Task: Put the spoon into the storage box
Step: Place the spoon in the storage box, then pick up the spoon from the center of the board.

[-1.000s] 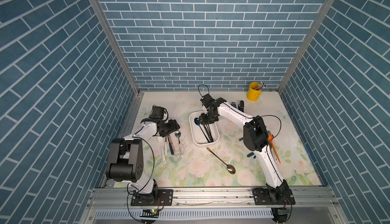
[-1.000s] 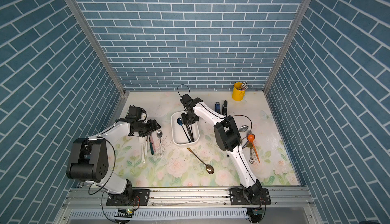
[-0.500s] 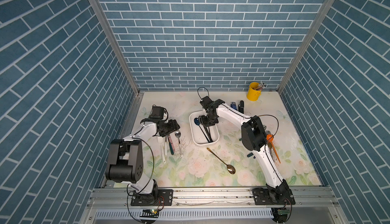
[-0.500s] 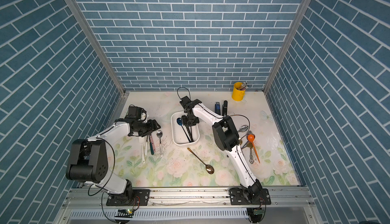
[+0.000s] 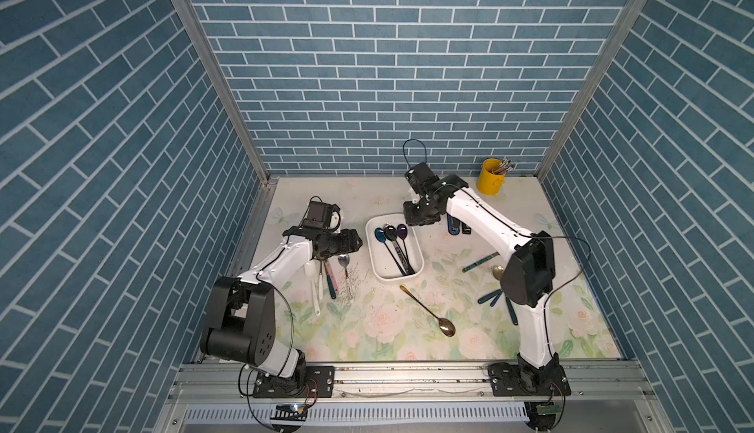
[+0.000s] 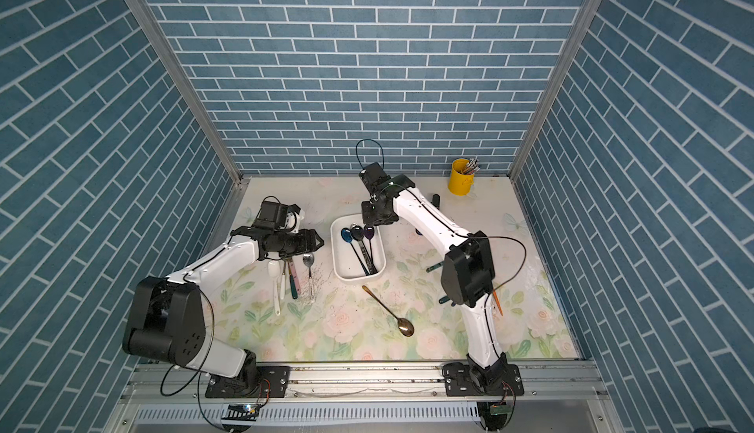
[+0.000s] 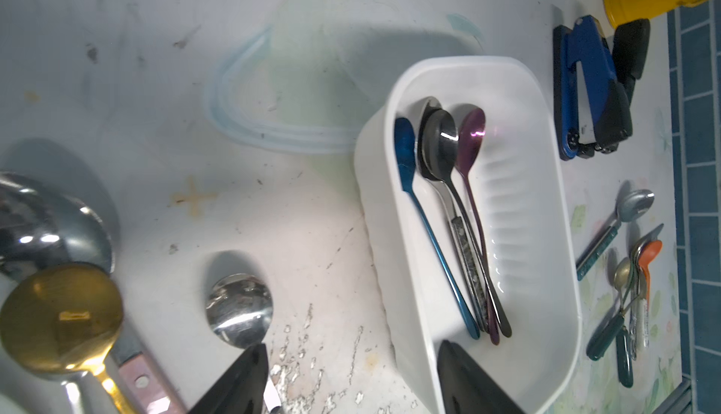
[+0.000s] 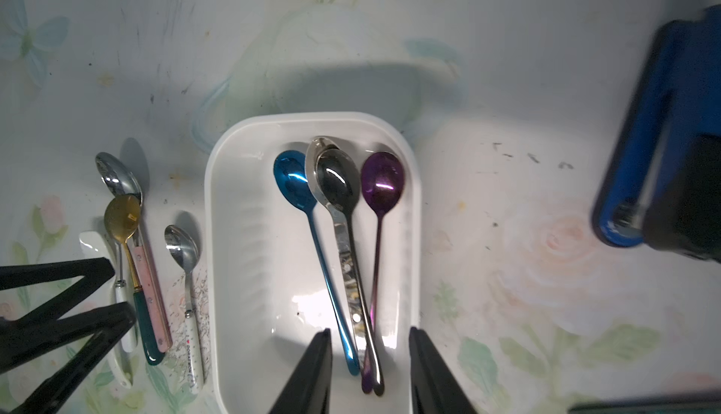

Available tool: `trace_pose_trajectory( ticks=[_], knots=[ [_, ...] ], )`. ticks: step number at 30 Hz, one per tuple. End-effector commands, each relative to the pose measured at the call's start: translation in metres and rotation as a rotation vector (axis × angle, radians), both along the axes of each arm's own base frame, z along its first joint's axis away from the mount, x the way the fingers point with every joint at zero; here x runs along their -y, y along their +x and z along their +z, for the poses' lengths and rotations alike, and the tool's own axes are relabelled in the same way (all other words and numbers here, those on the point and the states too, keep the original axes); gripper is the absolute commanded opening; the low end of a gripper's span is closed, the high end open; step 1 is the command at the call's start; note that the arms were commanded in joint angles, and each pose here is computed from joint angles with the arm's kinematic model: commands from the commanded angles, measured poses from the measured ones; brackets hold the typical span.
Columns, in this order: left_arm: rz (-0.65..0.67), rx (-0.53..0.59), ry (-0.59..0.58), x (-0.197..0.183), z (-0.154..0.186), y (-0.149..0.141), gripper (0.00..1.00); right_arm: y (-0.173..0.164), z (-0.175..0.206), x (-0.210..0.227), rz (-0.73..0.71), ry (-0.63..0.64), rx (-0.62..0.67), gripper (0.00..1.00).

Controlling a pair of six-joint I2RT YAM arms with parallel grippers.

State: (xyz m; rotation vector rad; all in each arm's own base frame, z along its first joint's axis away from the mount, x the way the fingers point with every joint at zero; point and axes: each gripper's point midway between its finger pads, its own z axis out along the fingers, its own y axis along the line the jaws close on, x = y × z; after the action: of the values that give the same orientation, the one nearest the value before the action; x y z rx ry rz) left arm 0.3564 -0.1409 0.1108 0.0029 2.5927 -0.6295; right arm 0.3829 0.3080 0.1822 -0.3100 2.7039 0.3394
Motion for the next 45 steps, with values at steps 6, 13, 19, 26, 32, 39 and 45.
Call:
trace_pose_trajectory(
  ticks=[6,13,19,26,32,39,45],
  knots=[
    [-0.084,0.189,0.071,0.026,0.034,0.008,0.77,-0.030,-0.033,0.113,-0.274,-0.078,-0.087,0.39],
    [-0.022,0.301,0.204,0.011,0.041,0.010,0.78,-0.041,-0.073,0.184,-0.455,-0.055,-0.157,0.43],
    [0.009,0.315,0.352,0.000,0.034,0.010,0.79,-0.034,-0.097,0.214,-0.538,-0.099,-0.170,0.43],
    [0.033,0.274,0.431,-0.012,0.020,0.011,0.80,-0.028,-0.118,0.231,-0.581,-0.131,-0.214,0.44],
    [0.032,0.268,0.437,-0.013,0.017,0.010,0.80,-0.033,-0.142,0.234,-0.610,-0.122,-0.279,0.47],
    [0.045,0.266,0.461,-0.017,0.020,0.012,0.80,-0.027,-0.158,0.235,-0.644,-0.120,-0.297,0.48],
    [0.042,0.247,0.469,-0.017,0.014,0.011,0.80,-0.030,-0.173,0.239,-0.654,-0.140,-0.317,0.48]
  ],
)
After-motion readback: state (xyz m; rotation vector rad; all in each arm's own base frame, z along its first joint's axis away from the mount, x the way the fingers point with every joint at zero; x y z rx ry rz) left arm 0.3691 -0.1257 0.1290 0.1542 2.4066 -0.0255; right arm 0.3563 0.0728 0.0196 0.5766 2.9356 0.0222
